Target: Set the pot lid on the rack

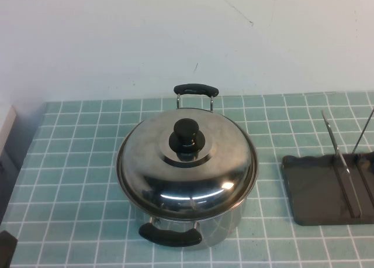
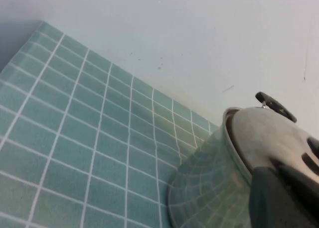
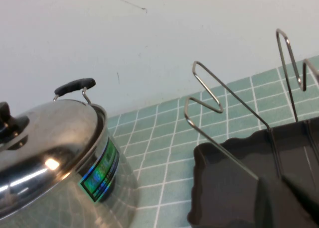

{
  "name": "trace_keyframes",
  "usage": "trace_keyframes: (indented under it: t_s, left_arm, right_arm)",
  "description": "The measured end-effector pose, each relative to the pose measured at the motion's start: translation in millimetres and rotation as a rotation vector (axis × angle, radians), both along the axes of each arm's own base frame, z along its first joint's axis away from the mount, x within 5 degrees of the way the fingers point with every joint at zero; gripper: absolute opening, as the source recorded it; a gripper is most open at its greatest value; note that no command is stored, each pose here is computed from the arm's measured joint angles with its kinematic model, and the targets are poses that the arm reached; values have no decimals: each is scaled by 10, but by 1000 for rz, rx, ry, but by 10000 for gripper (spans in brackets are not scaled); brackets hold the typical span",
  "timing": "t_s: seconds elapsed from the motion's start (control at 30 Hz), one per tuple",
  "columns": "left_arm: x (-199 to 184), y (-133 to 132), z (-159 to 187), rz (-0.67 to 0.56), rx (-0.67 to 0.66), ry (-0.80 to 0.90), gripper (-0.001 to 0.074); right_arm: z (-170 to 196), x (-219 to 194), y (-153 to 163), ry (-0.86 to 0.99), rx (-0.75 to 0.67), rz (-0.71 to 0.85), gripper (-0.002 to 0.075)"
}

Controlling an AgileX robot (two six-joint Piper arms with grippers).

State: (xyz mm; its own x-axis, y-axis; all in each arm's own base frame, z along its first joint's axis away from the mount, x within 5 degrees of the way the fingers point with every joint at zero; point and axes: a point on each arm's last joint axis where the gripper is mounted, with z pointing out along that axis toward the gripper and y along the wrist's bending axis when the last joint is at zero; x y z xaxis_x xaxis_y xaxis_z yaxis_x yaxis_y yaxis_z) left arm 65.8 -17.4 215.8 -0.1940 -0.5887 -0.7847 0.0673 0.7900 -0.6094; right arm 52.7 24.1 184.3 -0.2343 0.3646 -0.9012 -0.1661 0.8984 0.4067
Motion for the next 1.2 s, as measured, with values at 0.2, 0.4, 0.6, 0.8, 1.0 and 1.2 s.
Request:
trace_keyframes:
  t_s: [0.2,0.4,0.6,0.8,1.0,1.2]
  left_arm:
    - [-41,-88,294,-123,267,-100,-2]
    - [-14,-107,658,-149,487,-221,-2]
    - [65,-213,1029,-271,656,-365,-2]
    - [257,-270,1270,-351,655,-390,-2]
    - [528,-403,1382,-511,562,-368,-2]
    - [871,-567,1347,-645,523,-317,67]
  right_arm:
    - [0,0,0,0,0,0,-3]
    - [0,0,0,0,0,0,-3]
    - [-2,-1,3,3,0,3,-3]
    - [-8,-4,11,9,0,12,-3]
    - [-9,-5,12,10,0,14,-3]
    - [-10,-5,13,11,-1,15,-3]
